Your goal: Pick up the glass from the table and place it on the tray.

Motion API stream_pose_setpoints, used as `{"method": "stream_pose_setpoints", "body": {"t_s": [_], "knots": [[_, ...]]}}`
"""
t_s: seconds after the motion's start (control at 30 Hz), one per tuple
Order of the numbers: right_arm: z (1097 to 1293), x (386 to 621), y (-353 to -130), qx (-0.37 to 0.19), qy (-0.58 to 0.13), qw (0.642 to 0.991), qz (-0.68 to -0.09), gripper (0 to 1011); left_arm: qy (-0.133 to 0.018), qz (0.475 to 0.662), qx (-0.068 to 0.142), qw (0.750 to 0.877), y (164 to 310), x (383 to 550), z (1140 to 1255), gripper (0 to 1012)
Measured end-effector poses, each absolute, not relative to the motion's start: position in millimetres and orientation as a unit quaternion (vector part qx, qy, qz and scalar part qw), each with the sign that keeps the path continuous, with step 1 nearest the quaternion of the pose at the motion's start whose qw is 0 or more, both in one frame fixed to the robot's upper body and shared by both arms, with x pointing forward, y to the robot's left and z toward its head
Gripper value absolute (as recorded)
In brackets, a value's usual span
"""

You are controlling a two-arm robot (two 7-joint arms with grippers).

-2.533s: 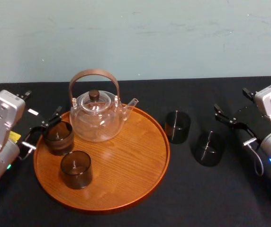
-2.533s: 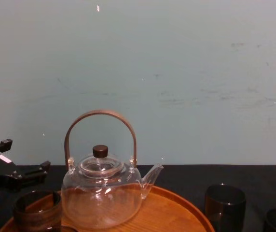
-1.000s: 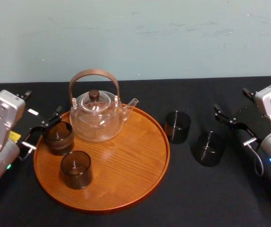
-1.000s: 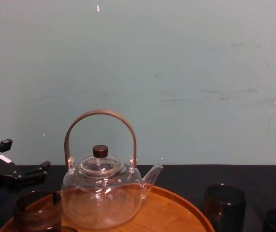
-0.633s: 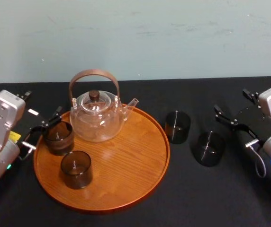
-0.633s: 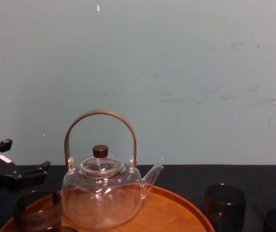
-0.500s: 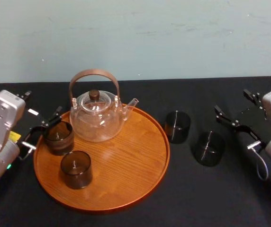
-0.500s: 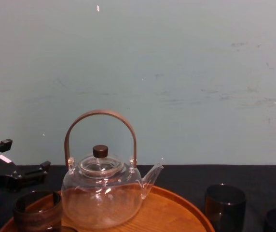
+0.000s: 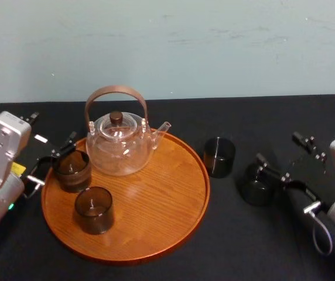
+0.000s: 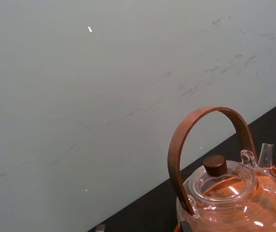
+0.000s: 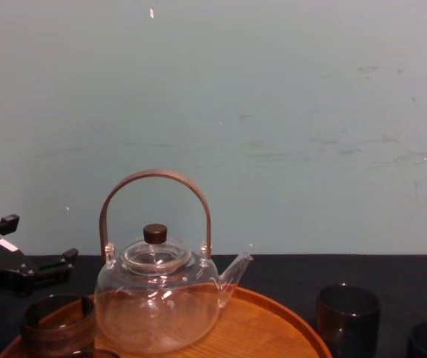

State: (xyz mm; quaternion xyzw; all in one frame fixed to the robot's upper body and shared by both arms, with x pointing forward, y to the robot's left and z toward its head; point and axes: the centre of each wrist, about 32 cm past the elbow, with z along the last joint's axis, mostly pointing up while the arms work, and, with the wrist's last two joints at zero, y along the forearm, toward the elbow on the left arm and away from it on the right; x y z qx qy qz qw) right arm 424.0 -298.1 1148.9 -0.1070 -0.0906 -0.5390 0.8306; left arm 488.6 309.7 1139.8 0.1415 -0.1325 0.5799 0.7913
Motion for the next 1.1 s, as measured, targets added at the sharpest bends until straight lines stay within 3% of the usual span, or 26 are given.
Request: {"method": "stream_pose_setpoints", "body": {"t_s": [0.27,1.1], "knots": [[1140.9,407,-289,-0.12,-0.072,0.842,-0.52,1002,-0.132,0.58,0.141,0.791,309.7,488.6,1139.8,1001],[1123.2,398,-295,-0.154,-0.051,0.831,-0.533,1002,-0.132,0.58,0.142,0.791,309.7,488.6,1139.8,1001]]}}
